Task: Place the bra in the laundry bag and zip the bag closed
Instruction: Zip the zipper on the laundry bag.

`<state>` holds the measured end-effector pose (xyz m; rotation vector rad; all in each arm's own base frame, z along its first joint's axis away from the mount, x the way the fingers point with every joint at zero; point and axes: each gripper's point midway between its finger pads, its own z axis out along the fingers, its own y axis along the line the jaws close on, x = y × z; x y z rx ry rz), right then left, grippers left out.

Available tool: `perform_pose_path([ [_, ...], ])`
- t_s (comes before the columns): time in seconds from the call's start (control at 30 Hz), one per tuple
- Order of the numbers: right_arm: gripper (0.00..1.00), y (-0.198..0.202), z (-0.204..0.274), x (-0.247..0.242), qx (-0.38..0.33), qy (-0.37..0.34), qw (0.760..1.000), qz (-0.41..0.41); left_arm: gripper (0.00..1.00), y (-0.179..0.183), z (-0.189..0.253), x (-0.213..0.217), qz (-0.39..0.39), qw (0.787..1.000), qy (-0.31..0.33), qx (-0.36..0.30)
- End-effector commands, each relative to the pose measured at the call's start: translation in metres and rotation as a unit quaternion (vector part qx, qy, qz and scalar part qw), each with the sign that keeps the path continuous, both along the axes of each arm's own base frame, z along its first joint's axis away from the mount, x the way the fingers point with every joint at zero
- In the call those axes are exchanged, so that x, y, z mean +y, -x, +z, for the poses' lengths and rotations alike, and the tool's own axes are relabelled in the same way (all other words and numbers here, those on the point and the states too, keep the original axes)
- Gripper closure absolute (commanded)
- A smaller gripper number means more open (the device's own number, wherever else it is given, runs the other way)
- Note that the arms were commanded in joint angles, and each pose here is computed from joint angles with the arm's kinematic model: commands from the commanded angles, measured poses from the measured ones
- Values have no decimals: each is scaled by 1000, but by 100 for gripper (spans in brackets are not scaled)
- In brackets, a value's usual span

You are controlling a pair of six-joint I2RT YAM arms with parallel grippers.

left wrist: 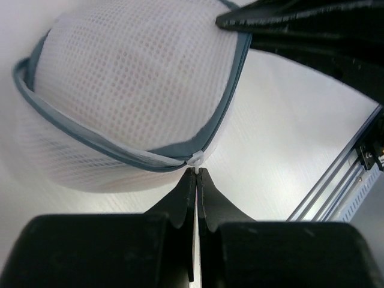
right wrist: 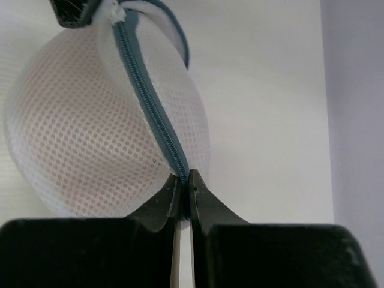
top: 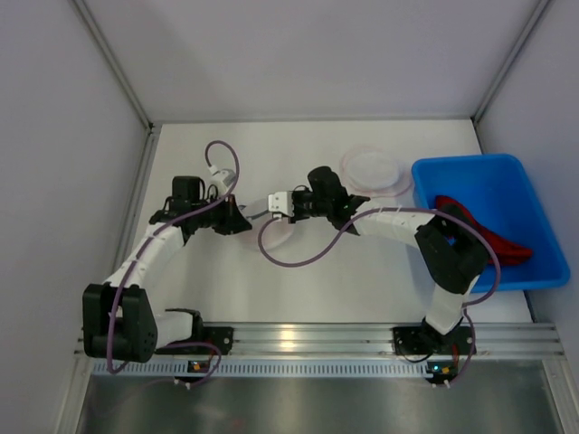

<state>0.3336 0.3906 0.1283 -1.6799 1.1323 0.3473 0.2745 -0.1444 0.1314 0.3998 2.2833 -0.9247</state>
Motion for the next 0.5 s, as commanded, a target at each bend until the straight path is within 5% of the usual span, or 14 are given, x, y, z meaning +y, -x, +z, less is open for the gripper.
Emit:
perform_pose_path([
  [0.0,93,-46,19,-18,-46,2,998,-44,100,4,9,0,-24,1000,6,-10],
  [0.13,49,-40,33,-11,-43,-9,999,-30,100,-3,12,-5,-31,999,12,-6],
  [0.47,44,27,50,18,-16,-32,998,54,100,4,13,-30,-56,998,21,5],
])
